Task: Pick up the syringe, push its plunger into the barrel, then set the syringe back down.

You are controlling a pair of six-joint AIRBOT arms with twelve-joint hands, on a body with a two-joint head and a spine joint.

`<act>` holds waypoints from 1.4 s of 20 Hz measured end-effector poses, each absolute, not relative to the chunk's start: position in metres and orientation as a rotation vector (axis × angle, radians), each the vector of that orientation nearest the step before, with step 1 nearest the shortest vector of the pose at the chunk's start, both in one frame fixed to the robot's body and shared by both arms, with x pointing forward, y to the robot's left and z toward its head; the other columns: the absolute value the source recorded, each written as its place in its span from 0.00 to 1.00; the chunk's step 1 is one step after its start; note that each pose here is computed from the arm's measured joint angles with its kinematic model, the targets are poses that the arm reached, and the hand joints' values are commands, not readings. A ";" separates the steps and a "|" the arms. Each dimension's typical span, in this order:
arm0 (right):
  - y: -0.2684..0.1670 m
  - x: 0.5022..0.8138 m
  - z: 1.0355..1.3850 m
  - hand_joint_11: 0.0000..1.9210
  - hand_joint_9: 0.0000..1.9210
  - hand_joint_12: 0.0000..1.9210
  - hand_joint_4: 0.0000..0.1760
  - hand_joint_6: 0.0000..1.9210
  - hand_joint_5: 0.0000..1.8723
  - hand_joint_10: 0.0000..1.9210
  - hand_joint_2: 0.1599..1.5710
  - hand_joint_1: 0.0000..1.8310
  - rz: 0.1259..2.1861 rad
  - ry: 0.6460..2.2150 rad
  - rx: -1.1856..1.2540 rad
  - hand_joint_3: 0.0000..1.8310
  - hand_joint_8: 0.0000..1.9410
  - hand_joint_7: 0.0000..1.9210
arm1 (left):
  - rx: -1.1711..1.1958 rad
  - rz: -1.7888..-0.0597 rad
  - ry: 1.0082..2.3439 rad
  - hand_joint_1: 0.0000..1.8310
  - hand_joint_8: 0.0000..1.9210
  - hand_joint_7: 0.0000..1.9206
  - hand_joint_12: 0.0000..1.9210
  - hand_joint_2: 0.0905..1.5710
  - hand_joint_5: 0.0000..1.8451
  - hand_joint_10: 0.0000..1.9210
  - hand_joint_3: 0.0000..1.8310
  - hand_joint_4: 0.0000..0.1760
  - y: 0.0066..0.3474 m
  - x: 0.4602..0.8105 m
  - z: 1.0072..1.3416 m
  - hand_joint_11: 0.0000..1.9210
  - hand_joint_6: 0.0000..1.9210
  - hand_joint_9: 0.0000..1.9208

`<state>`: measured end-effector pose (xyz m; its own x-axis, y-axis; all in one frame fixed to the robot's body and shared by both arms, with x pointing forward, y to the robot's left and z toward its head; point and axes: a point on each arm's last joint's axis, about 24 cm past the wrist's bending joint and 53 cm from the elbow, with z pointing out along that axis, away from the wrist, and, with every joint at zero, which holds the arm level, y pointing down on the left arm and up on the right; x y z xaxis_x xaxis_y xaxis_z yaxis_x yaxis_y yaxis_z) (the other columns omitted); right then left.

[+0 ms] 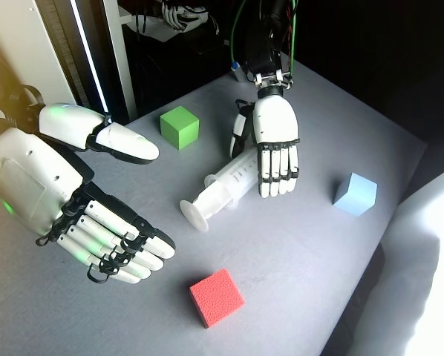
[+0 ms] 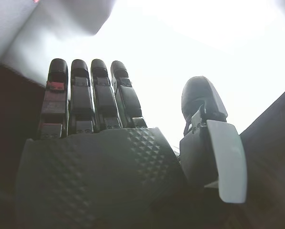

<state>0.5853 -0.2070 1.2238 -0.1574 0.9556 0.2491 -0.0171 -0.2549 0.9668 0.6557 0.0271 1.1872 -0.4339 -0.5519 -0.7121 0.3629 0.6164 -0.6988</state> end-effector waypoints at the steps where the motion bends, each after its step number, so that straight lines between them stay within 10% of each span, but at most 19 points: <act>1: -0.205 0.586 1.221 0.00 0.03 0.12 0.00 0.00 0.06 0.00 0.77 0.00 1.553 1.136 1.325 0.00 0.00 0.04 | -0.172 -1.033 1.745 0.50 0.01 0.23 0.41 0.66 0.20 0.02 0.00 0.00 0.029 0.656 1.184 0.00 0.01 0.20; 13: -0.214 0.579 1.247 0.00 0.04 0.15 0.00 0.00 0.07 0.00 0.78 0.00 1.696 0.945 1.371 0.00 0.00 0.05 | -0.220 -1.020 1.738 0.50 0.03 0.41 0.58 0.75 0.38 0.05 0.00 0.00 0.035 0.659 1.179 0.05 0.02 0.36; 14: -0.212 0.577 1.249 0.00 0.03 0.13 0.00 0.00 0.06 0.00 0.78 0.00 1.704 0.937 1.368 0.00 0.00 0.04 | -0.221 -1.018 1.734 0.61 0.57 0.43 0.62 0.77 0.37 0.08 0.00 0.00 0.035 0.659 1.180 0.09 0.54 0.39; 15: -0.209 0.575 1.250 0.00 0.04 0.15 0.00 0.00 0.07 0.00 0.78 0.01 1.713 0.943 1.366 0.00 0.00 0.05 | -0.220 -1.021 1.735 0.64 0.73 0.42 0.61 0.77 0.41 0.32 0.00 0.00 0.034 0.657 1.180 0.20 0.62 0.40; 19: -0.205 0.575 1.249 0.00 0.05 0.15 0.00 0.00 0.07 0.00 0.78 0.02 1.716 0.957 1.369 0.00 0.00 0.06 | -0.227 -1.029 1.749 0.64 0.73 0.41 0.69 0.77 0.42 0.49 0.00 0.00 0.033 0.656 1.177 0.19 0.63 0.36; 20: -0.205 0.576 1.249 0.00 0.03 0.11 0.00 0.00 0.06 0.00 0.78 0.01 1.716 0.958 1.371 0.00 0.00 0.04 | -0.226 -1.030 1.749 0.72 0.68 0.44 0.70 0.75 0.44 0.71 0.00 0.00 0.032 0.655 1.177 0.19 0.59 0.35; 22: -0.203 0.576 1.247 0.00 0.03 0.11 0.00 0.00 0.06 0.00 0.78 0.02 1.740 0.954 1.396 0.00 0.00 0.04 | -0.227 -1.033 1.754 0.64 0.72 0.42 0.70 0.76 0.44 0.47 0.00 0.00 0.032 0.653 1.176 0.19 0.59 0.37; 28: -0.201 0.577 1.239 0.00 0.04 0.15 0.00 0.00 0.07 0.00 0.78 0.01 1.743 0.964 1.450 0.00 0.00 0.05 | -0.211 -1.029 1.782 0.64 0.73 0.41 0.72 0.77 0.42 0.47 0.00 0.00 0.035 0.649 1.181 0.17 0.62 0.35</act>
<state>0.5769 -0.2013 1.2394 -0.1625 0.8534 0.4952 -0.0345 -0.5065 0.8615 0.6487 0.0352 1.1809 -0.4615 -0.5670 -0.6822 0.3073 0.6192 -0.7226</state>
